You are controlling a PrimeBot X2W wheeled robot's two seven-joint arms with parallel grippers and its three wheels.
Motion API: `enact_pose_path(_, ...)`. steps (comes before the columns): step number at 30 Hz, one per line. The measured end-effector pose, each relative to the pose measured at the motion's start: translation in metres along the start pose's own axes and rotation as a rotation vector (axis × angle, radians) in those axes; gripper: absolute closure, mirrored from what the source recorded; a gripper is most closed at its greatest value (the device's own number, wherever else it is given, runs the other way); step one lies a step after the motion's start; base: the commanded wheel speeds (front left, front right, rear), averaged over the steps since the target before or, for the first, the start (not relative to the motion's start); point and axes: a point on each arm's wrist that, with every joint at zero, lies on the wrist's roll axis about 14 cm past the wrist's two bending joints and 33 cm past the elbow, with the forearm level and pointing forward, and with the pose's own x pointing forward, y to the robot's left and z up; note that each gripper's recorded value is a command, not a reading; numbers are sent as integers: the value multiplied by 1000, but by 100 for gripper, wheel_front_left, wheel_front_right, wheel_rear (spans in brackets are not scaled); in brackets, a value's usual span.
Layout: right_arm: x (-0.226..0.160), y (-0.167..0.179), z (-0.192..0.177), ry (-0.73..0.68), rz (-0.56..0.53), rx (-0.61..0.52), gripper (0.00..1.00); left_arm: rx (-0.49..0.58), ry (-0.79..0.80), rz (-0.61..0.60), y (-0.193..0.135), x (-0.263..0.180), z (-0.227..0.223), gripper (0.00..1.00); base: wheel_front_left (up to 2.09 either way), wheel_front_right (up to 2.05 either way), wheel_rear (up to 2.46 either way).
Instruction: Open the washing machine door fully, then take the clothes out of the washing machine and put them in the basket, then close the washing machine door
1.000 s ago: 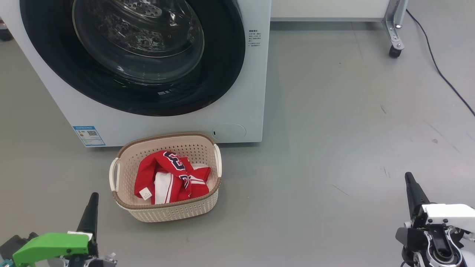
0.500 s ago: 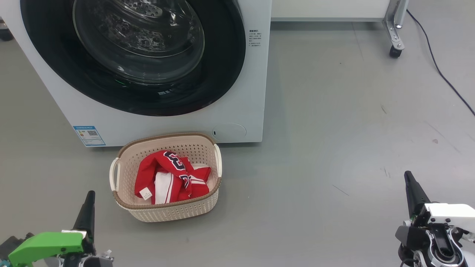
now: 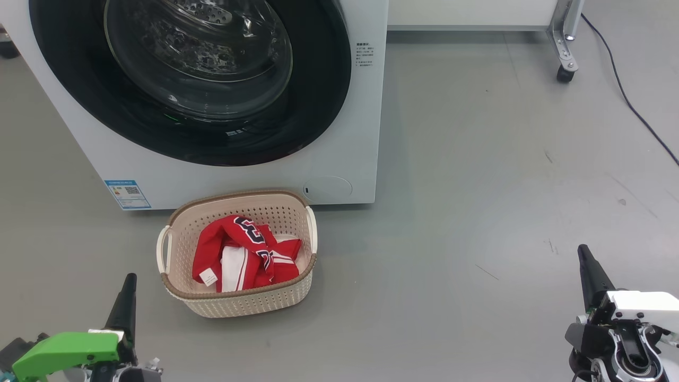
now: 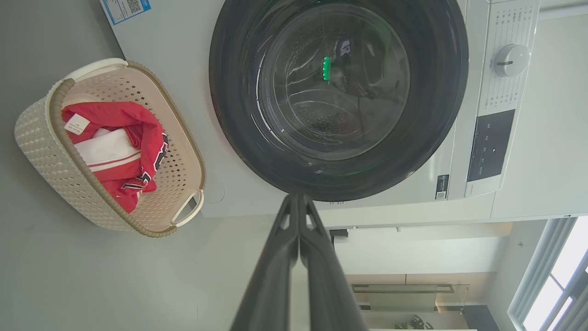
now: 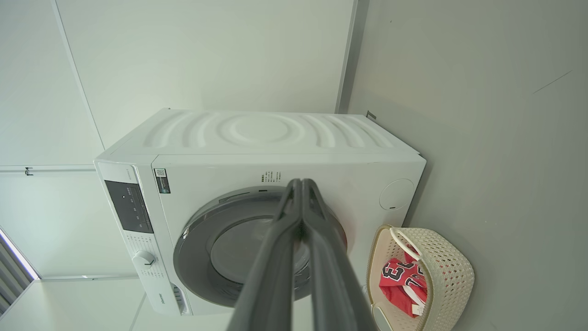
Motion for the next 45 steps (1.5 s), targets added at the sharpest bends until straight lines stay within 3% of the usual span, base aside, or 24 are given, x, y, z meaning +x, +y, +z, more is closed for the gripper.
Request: enact_pose_path(45,0,0,0,-1,0,0,100,-1,-3,1,0,0,1,100,0,0,0)
